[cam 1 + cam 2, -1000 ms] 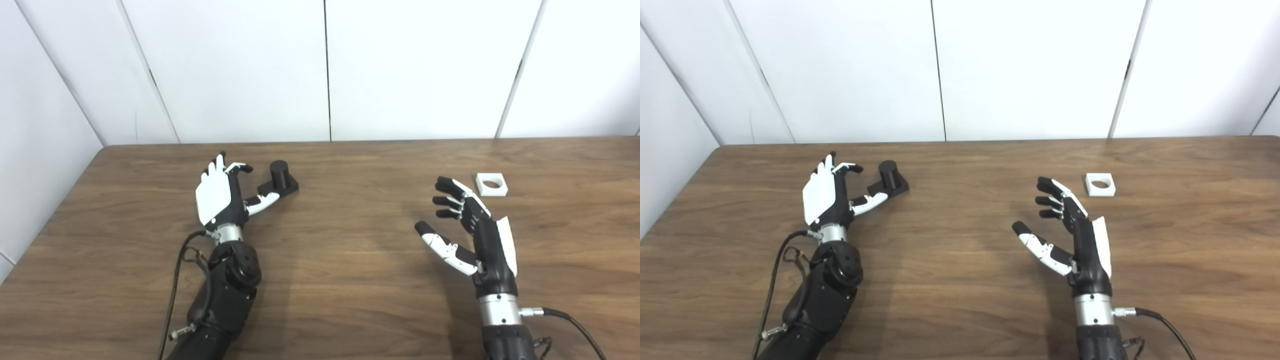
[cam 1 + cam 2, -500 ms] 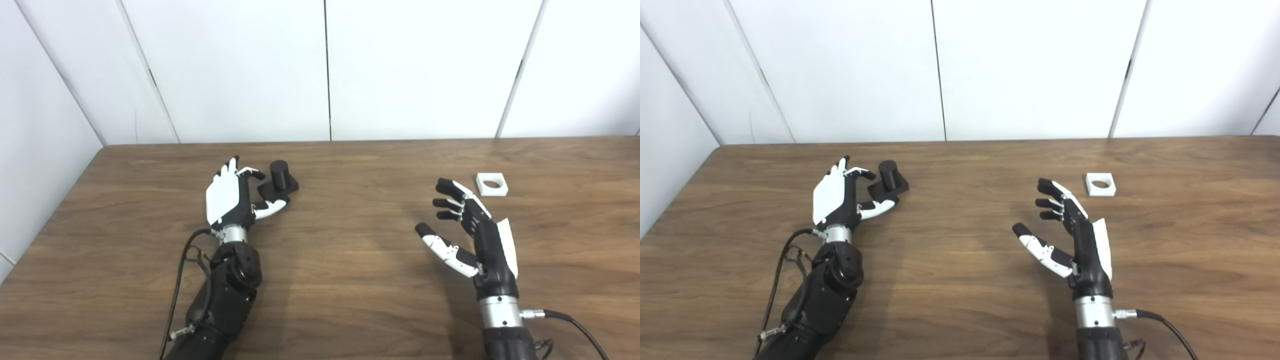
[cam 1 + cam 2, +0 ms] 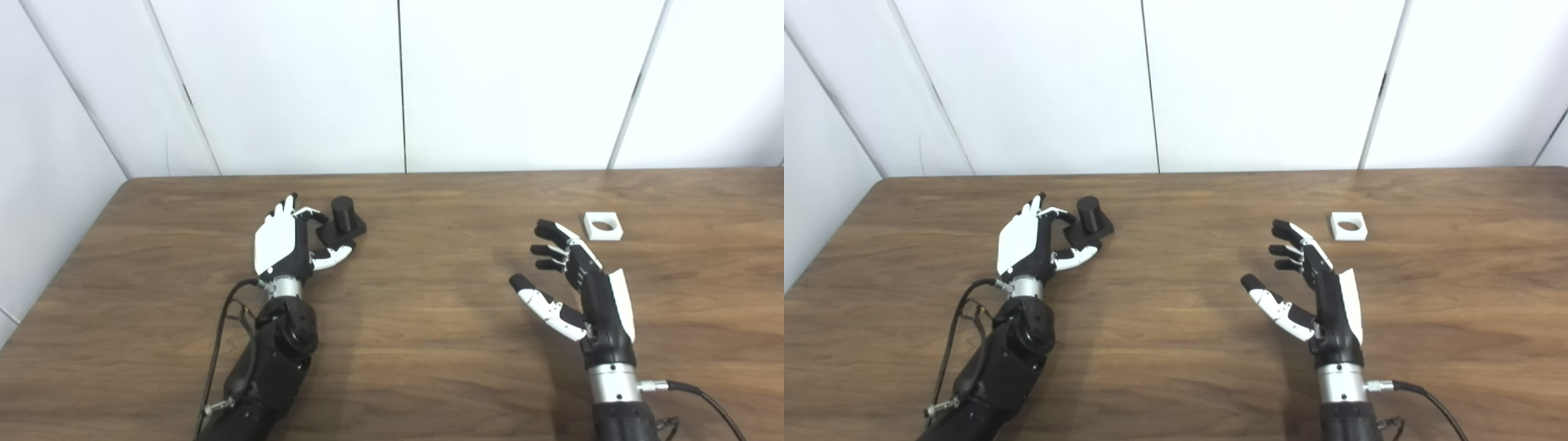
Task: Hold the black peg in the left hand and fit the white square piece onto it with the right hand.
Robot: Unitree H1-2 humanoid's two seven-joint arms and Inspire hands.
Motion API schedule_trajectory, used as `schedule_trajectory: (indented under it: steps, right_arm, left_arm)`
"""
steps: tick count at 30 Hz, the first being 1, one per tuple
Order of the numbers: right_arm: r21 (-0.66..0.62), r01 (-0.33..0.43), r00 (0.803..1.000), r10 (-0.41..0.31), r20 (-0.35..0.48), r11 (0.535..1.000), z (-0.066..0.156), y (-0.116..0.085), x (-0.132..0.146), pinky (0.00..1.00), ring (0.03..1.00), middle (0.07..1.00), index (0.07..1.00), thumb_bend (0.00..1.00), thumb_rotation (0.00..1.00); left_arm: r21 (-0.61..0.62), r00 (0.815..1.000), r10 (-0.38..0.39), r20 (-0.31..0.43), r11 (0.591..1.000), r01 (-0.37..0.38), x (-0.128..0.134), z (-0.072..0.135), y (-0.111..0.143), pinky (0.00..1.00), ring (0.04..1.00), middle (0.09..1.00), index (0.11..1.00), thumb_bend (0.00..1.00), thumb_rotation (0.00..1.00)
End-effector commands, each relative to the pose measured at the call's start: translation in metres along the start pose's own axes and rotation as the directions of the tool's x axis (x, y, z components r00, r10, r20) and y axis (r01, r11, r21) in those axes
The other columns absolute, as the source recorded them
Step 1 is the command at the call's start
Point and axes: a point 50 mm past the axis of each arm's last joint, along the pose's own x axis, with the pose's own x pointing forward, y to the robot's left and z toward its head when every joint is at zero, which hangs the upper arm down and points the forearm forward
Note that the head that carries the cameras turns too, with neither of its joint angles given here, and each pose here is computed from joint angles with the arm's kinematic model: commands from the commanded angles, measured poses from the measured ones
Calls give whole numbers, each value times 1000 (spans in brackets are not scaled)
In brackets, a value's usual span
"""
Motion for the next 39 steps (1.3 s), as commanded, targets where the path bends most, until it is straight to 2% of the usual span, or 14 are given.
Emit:
schedule_trajectory:
  steps: [1, 4, 13, 15, 17, 29, 32, 39]
  right_arm:
    - [-11, 4, 999, -4, -34, 1000, -10, -7, -12, 648, 731, 806, 806, 539, 319]
    - [-12, 7, 999, -7, -36, 1000, -10, -8, -13, 652, 733, 807, 807, 539, 327]
    - [-12, 10, 999, -11, -49, 1000, -9, -12, -14, 663, 736, 806, 805, 535, 342]
    - [-11, 11, 998, -12, -54, 1000, -9, -12, -15, 670, 741, 810, 809, 532, 342]
    - [-9, 10, 998, -11, -58, 1000, -8, -12, -16, 674, 743, 813, 812, 531, 344]
    - [-12, 10, 998, -10, -57, 1000, -8, -12, -16, 669, 740, 810, 809, 528, 343]
    - [-6, 11, 998, -11, -58, 1000, -7, -12, -16, 666, 741, 810, 809, 528, 338]
    - [-14, 12, 999, -13, -50, 1000, -7, -13, -15, 669, 739, 808, 806, 536, 362]
  left_arm:
    - [52, 999, -11, -41, 999, 13, 3, -11, 3, 1000, 1000, 1000, 646, 919, 299]
    - [63, 999, -7, -42, 998, 9, 3, -12, 3, 1000, 1000, 1000, 637, 888, 278]
    - [76, 998, -6, -63, 997, 10, 5, -14, 6, 1000, 1000, 992, 583, 805, 124]
    - [80, 998, -3, -59, 997, 7, 5, -15, 7, 1000, 1000, 986, 520, 614, 84]
    - [83, 998, 0, -58, 997, 5, 5, -16, 7, 1000, 1000, 979, 495, 541, 68]
    - [69, 999, -10, -45, 998, 13, 3, -17, 9, 1000, 1000, 960, 484, 523, 63]
    - [44, 999, -34, -43, 998, 35, 3, -17, 9, 1000, 1000, 953, 483, 524, 62]
    - [-16, 990, -142, -8, 990, 141, 1, -15, 5, 1000, 1000, 953, 484, 524, 61]
